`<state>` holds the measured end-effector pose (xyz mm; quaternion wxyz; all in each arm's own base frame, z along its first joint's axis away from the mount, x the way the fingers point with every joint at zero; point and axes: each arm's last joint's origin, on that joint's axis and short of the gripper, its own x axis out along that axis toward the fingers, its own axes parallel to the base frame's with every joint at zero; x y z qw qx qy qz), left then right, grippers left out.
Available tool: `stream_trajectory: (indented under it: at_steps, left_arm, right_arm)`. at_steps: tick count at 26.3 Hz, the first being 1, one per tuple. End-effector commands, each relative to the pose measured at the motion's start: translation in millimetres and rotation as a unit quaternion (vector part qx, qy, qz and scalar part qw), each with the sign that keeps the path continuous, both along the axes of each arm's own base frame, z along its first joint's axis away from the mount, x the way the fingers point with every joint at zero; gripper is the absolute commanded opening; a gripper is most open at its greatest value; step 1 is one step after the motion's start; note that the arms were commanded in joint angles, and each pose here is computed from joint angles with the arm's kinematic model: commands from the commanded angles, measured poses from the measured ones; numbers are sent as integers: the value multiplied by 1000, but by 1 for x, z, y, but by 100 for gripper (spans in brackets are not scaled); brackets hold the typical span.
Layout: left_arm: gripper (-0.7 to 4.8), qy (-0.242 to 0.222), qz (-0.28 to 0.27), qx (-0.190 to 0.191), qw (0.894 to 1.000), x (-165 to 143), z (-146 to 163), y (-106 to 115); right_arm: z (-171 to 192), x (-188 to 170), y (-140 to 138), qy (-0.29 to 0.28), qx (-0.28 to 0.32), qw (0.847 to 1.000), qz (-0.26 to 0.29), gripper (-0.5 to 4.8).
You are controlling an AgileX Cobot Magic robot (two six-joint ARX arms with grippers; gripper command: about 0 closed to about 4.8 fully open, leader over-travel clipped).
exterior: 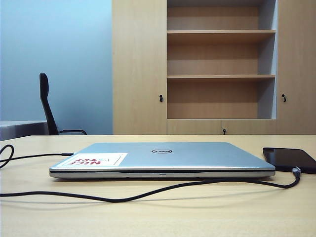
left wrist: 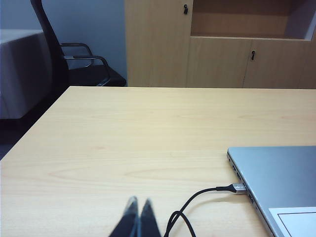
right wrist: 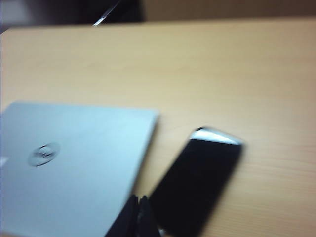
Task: Pick up the charging cable and the phone, plug the charging cable into the charging port on the phone, and finally place them back on the table.
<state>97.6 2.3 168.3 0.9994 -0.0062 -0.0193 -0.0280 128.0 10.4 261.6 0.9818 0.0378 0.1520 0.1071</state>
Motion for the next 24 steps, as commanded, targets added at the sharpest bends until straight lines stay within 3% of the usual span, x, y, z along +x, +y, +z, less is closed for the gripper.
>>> stream_trajectory:
  at_steps: [1, 8, 14, 24]
  left_arm:
    - [-6, -6, -2, 3, 1000, 0, 1, 0]
    - [-6, -6, -2, 3, 1000, 0, 1, 0]
    - [-5, -6, -2, 3, 1000, 0, 1, 0]
    - [-5, -6, -2, 3, 1000, 0, 1, 0]
  right_arm:
    - [-11, -5, -4, -47, -21, 997, -58, -5]
    - [-53, -23, -7, -129, -21, 986, -104, -5]
    - [-78, -35, -8, -175, -14, 979, -105, -5]
    - [-92, -31, -11, -178, -15, 978, -110, -5]
